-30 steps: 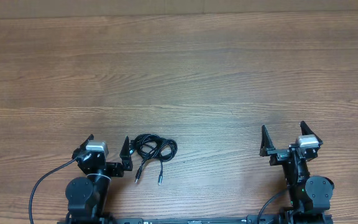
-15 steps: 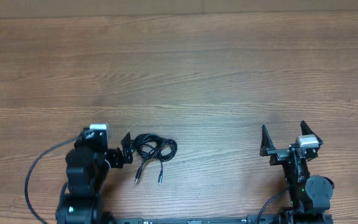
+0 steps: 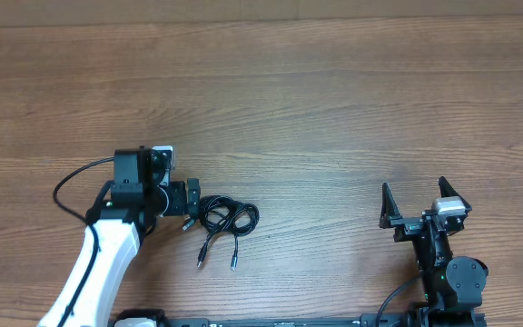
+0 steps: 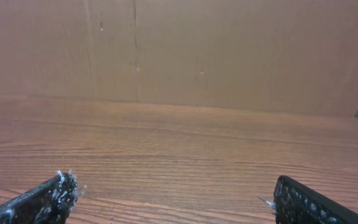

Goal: Untangle cables
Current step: 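Lower the left gripper onto the coiled black cable bundle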

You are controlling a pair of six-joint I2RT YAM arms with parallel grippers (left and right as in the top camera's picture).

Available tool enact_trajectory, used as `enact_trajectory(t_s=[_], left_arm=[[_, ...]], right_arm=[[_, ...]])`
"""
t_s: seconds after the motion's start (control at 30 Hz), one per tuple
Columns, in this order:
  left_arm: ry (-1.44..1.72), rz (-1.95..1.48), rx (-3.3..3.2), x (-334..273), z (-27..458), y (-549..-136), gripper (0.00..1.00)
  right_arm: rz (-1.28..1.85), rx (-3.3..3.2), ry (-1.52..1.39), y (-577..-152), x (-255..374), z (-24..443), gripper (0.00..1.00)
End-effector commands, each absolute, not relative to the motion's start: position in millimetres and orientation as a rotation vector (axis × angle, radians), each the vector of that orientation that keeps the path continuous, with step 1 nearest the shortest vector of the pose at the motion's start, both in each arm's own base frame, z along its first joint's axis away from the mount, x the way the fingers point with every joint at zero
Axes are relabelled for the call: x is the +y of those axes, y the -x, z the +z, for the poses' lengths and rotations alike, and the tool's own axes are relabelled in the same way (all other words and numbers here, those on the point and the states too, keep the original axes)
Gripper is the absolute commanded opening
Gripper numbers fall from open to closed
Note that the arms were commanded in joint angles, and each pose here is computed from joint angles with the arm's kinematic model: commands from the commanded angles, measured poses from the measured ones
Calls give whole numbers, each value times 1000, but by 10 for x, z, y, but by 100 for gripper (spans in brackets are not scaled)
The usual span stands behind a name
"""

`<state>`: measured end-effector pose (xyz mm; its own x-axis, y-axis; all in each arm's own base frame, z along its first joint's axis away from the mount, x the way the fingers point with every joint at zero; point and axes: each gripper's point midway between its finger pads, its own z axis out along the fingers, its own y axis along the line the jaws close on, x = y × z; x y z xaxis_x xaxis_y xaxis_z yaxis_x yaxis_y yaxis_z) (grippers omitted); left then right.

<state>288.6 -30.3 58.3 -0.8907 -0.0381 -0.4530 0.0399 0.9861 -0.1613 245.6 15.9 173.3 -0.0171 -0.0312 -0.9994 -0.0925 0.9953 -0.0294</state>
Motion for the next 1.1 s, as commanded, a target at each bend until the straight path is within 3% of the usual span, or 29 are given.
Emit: enact_trajectory(t_s=[0.0, 1.07], left_arm=[[-50, -292, 2674, -383, 583, -2971, 100], [-444, -312, 2650, -940, 481, -2953, 100]], right_arm=[[44, 1588, 93, -2459, 147, 1708, 100], [44, 1588, 93, -2459, 147, 1708, 100]])
